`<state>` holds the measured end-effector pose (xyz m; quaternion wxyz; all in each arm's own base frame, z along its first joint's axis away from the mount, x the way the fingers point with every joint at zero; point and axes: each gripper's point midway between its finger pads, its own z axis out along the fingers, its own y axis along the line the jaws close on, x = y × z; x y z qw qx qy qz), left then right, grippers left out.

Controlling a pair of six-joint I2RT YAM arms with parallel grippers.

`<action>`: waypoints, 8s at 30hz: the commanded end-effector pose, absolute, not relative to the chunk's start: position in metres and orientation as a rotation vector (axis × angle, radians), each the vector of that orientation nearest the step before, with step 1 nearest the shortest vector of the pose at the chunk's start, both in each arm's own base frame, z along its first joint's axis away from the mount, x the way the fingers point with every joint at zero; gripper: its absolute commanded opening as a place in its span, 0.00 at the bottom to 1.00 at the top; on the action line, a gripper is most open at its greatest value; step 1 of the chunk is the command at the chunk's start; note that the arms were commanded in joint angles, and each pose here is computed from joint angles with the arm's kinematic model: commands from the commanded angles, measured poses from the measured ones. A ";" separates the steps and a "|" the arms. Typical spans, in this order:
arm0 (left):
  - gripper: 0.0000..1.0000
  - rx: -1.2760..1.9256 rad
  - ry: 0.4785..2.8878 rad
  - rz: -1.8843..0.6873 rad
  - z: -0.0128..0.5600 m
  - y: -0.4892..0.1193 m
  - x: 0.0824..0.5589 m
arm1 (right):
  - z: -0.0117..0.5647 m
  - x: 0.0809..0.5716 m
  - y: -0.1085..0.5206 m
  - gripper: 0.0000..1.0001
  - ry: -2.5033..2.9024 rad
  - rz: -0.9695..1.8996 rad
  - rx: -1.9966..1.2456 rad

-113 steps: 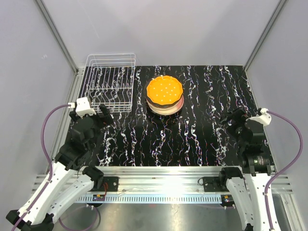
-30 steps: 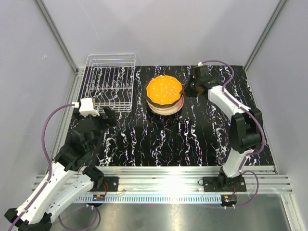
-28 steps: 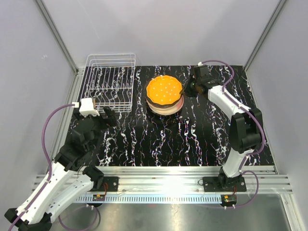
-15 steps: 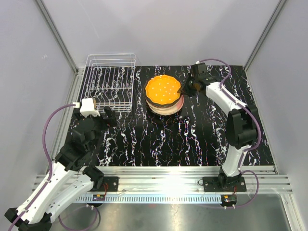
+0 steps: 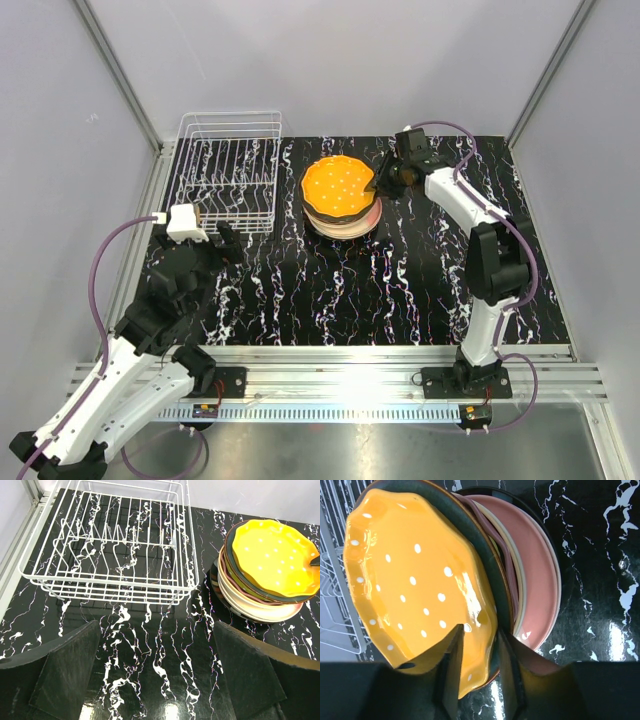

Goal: Load the plates into the dish rack
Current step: Grab a plate with the right arm, then pass the plate from the right arm to the left, then insert the plate into the dish rack

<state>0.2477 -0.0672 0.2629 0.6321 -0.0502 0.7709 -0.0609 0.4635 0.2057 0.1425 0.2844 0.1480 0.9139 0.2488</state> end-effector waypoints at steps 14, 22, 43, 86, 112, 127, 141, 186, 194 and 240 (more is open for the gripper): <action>0.99 -0.133 1.728 -0.158 0.275 -0.070 0.250 | 0.178 0.478 0.217 0.00 2.369 0.699 0.386; 0.99 -0.180 1.712 -0.153 0.280 -0.062 0.245 | 0.202 0.472 0.228 0.00 2.312 0.844 0.435; 0.99 -0.154 1.955 -0.610 0.251 -0.155 0.248 | 0.233 0.453 0.233 0.00 2.163 1.059 0.578; 0.99 -0.369 1.989 -1.205 0.237 -0.265 0.313 | 0.291 0.383 0.220 0.00 1.941 1.322 0.587; 0.40 -0.390 1.725 -1.310 0.279 -0.261 0.335 | 0.276 0.319 0.240 0.00 1.965 1.407 0.513; 0.00 -0.199 1.806 -1.002 0.306 -0.233 0.324 | 0.294 0.328 0.248 0.08 1.939 1.396 0.421; 0.00 -0.215 1.745 -0.790 0.311 -0.192 0.320 | 0.316 0.313 0.272 0.53 1.891 1.578 0.309; 0.00 -0.217 1.515 0.330 0.422 0.036 0.410 | 0.229 0.251 0.199 0.80 2.202 0.884 -0.123; 0.00 -0.235 1.545 0.341 0.400 0.039 0.409 | 0.230 0.266 0.224 0.65 2.150 1.005 -0.209; 0.00 -0.031 1.412 0.302 0.357 0.068 0.447 | 0.210 0.305 0.291 0.65 2.247 1.033 -0.370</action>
